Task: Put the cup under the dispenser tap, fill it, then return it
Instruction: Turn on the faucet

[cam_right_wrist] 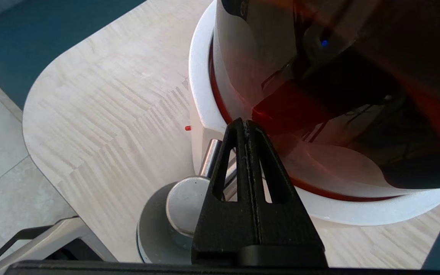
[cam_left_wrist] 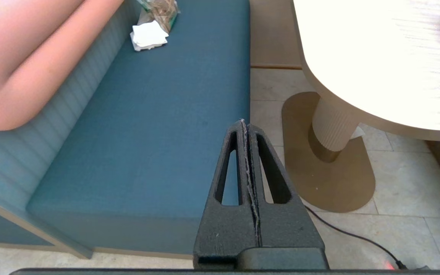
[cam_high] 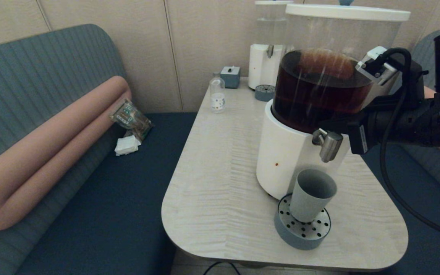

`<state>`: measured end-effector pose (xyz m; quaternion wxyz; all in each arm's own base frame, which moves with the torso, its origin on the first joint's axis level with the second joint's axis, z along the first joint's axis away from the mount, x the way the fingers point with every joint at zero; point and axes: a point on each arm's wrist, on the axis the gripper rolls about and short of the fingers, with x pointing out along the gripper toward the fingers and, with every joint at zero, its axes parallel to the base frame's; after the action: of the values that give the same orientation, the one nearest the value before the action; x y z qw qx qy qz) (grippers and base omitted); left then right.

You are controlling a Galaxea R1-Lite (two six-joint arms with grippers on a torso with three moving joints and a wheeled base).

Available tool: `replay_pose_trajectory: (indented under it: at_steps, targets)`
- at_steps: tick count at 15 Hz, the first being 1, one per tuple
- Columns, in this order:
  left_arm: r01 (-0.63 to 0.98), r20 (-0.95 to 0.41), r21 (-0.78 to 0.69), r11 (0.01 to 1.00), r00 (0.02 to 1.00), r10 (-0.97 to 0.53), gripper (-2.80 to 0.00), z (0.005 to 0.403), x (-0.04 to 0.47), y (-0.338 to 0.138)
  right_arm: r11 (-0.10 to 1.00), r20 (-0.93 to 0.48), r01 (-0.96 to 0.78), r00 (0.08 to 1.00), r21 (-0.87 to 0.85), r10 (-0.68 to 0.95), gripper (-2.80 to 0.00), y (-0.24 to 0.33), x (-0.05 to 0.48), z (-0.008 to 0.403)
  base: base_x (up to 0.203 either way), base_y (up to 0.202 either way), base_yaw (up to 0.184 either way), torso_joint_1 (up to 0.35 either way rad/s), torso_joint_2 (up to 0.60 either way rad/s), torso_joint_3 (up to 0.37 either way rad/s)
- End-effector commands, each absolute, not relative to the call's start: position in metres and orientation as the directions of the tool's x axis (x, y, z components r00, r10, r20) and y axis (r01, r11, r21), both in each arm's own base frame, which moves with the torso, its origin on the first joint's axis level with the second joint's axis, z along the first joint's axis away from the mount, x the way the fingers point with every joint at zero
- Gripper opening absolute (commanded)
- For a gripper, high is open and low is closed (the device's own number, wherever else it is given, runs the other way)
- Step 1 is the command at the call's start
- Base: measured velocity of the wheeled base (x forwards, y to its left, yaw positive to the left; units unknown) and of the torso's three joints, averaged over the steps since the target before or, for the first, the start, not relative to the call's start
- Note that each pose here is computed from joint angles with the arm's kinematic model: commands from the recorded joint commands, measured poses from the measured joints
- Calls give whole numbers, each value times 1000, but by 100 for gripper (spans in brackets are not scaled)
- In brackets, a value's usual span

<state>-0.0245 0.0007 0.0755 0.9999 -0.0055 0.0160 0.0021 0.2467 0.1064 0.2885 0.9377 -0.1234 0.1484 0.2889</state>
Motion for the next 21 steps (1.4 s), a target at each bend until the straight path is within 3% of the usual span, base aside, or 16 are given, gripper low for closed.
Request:
replay_pose_trajectory:
  at_steps: [1, 21]
  targets:
    - [-5, -34, -12, 1000, 999, 5, -280, 75, -24, 1, 796, -353, -588, 782, -143, 514, -280, 107, 246, 288, 0, 0, 0, 0, 0, 0]
    - [-5, -34, -12, 1000, 999, 5, -280, 75, -24, 1, 770, -341, -625, 756, -126, 558, -280, 105, 239, 290, 0, 0, 0, 0, 0, 0]
